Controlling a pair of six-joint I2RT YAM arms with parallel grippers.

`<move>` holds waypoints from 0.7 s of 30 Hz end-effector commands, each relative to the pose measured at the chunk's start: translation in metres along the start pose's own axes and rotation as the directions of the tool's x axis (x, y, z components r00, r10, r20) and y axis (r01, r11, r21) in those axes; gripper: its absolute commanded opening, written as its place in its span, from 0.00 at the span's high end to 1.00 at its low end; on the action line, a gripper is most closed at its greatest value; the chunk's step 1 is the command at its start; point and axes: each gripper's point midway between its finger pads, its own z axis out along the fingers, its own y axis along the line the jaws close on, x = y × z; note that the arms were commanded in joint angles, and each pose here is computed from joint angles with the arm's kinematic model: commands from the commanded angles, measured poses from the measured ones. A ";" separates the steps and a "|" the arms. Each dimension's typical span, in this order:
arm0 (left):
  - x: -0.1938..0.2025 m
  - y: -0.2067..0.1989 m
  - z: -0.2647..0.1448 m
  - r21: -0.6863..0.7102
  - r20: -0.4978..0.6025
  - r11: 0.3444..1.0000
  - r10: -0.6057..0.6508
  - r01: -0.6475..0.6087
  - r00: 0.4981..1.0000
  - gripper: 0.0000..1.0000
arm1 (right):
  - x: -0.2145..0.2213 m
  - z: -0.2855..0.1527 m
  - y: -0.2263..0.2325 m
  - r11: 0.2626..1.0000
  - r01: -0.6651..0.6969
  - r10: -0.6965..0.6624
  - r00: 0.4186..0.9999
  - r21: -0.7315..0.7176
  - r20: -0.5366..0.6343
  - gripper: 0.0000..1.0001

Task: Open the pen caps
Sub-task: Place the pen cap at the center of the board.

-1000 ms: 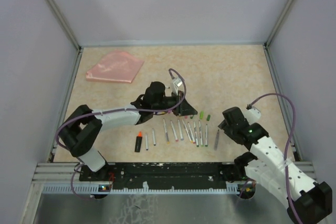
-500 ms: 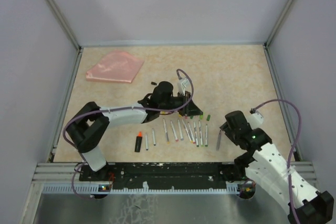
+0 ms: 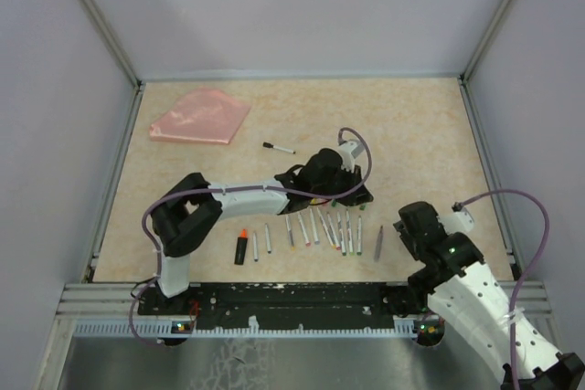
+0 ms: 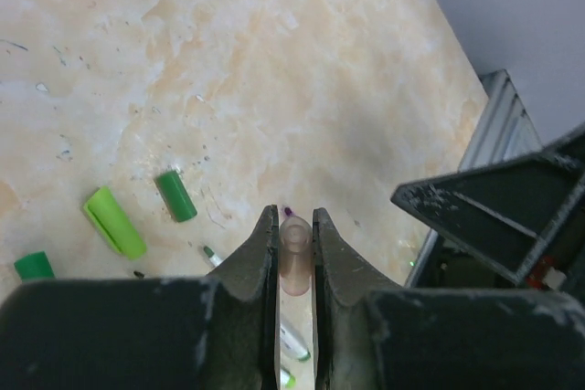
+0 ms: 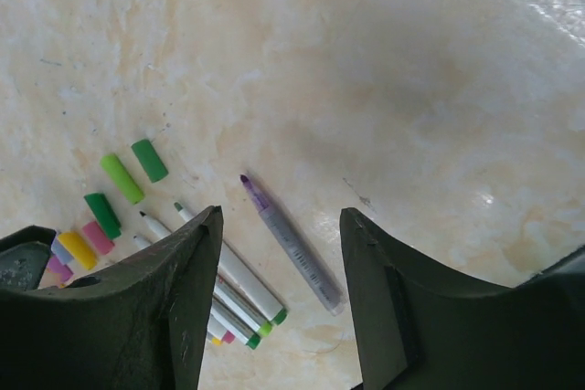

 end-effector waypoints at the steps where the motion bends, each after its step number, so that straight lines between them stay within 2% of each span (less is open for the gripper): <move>1: 0.003 0.016 0.019 -0.157 -0.006 0.987 0.034 -0.034 0.999 1.00 | -0.024 -0.010 0.001 0.995 -0.092 0.089 0.992 0.030 0.092 0.46; 12: 0.027 0.034 0.063 -0.325 -0.105 0.943 0.043 -0.075 0.994 1.00 | -0.031 -0.014 -0.001 0.992 -0.125 0.124 0.985 -0.003 0.119 0.47; 21: 0.041 0.039 0.081 -0.346 -0.157 0.934 0.037 -0.090 0.987 0.88 | -0.031 -0.013 -0.002 0.992 -0.127 0.128 0.984 -0.015 0.124 0.47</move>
